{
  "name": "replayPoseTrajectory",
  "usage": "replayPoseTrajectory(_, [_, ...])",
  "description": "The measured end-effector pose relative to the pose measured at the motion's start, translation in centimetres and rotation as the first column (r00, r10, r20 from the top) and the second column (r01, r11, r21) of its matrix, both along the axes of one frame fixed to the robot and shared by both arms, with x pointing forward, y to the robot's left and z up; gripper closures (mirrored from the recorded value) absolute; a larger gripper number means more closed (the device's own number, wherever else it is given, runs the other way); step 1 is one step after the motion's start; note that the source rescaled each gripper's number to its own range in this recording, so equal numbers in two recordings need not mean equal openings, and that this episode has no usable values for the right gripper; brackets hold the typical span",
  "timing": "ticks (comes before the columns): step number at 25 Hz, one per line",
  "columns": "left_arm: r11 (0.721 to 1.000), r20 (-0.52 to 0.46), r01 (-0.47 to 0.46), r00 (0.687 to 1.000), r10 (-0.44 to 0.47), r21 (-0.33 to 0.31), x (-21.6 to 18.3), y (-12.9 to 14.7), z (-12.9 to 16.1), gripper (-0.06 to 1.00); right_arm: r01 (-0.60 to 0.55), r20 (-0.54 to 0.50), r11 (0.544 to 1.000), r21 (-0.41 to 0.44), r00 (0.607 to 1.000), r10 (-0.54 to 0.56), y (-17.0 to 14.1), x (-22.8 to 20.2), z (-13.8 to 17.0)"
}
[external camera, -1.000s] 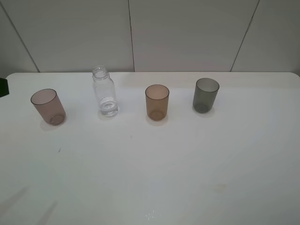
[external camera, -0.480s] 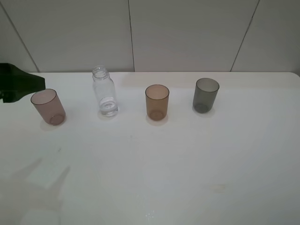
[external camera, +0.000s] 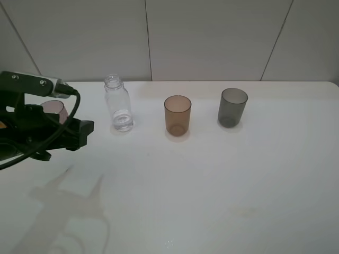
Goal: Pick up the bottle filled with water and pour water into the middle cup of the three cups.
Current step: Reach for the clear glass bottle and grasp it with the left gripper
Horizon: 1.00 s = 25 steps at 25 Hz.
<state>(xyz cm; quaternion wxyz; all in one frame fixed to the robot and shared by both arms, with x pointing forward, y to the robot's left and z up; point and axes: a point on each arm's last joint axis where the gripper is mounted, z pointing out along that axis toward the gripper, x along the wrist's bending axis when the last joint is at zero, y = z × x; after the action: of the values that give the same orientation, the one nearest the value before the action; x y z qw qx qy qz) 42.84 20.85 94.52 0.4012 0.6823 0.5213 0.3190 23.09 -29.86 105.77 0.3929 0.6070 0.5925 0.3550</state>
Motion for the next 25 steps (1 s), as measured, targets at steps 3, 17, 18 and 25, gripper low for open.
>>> replayPoseTrajectory(3, [1.000,0.045,0.005,0.999,-0.006,0.019,0.7,-1.0,-1.5,0.17,0.000,0.000,1.000,0.000,1.000,0.000,0.0,0.0,0.0])
replayPoseTrajectory(17, [0.997,0.211,-0.022,0.977,0.035,-0.068,2.5,-2.1,-5.5,0.17,0.000,0.000,1.000,0.000,1.000,0.000,0.0,0.0,0.0])
replayPoseTrajectory(18, [0.998,0.200,-0.006,0.980,0.017,-0.057,2.4,-2.2,-5.9,0.17,0.000,0.000,1.000,0.000,1.000,0.000,0.0,0.0,0.0])
replayPoseTrajectory(25, [0.999,0.155,0.032,0.987,-0.028,-0.020,2.3,-2.5,-7.4,0.17,0.000,0.000,1.000,0.000,1.000,0.000,0.0,0.0,0.0])
